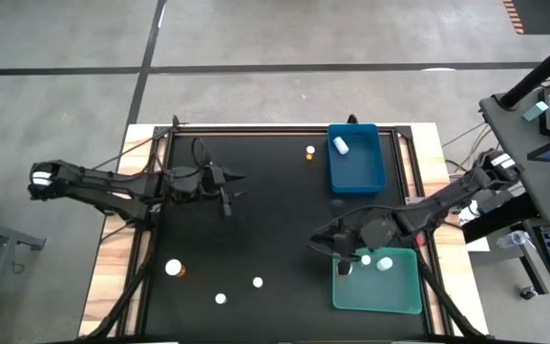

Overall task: Pick and place medicine bottles into bin by pill shape (circle, oval)
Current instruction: Put the bottom light green pill bottle into the blue bin

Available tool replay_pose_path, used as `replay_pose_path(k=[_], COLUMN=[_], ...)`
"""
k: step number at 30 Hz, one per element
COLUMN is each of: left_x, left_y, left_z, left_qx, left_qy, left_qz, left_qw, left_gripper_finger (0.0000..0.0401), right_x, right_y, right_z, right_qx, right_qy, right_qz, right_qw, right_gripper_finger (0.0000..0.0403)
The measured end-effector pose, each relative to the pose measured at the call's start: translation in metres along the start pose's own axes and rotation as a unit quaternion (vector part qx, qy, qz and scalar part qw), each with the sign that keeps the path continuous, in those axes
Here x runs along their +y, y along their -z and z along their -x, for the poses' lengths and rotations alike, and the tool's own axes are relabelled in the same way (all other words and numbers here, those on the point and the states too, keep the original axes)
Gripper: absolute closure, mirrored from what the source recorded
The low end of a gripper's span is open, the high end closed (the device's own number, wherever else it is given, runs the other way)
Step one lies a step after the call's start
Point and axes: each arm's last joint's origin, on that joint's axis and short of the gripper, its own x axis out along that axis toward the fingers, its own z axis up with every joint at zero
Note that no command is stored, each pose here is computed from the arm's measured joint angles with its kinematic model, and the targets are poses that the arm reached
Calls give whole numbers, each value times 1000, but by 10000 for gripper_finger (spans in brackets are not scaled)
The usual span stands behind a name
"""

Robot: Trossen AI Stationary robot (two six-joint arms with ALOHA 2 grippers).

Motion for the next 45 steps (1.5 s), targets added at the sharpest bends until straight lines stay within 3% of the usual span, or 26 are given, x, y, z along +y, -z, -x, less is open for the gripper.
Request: replay_pose_path(k=[3, 9, 14, 19, 25, 30, 35, 39, 45], left_x=[-12, -42, -68, -99, -137, -170, -210, -239, -259], left_y=[4, 11, 1, -11, -26, -30, -22, -5, 25], left_z=[-1, -1, 1, 1, -5, -1, 16, 29, 34], left_qx=[14, 58, 164, 295, 405, 478, 508, 522, 543], left_qy=[43, 97, 105, 96, 81, 57, 51, 66, 44], left_qz=[24, 66, 96, 89, 34, 65, 82, 48, 24], left_qw=[999, 991, 976, 947, 910, 874, 856, 849, 838], left_gripper_finger=[218, 219, 219, 219, 219, 219, 219, 219, 219], right_x=[-10, -30, -43, -56, -63, -61, -65, -66, -67], right_y=[8, 17, 14, 11, 10, 18, 21, 20, 19], right_z=[-4, -4, 0, 7, 17, 22, 26, 28, 28], right_qx=[-39, -51, -77, -88, -96, -92, -92, -98, -101], right_qy=[-8, 2, -7, 23, 36, 37, 47, 51, 53], right_qz=[-5, 9, 41, 77, 63, 83, 87, 86, 89], right_qw=[999, 999, 996, 993, 993, 992, 991, 990, 989], right_gripper_finger=[394, 394, 394, 394, 394, 394, 394, 394, 394])
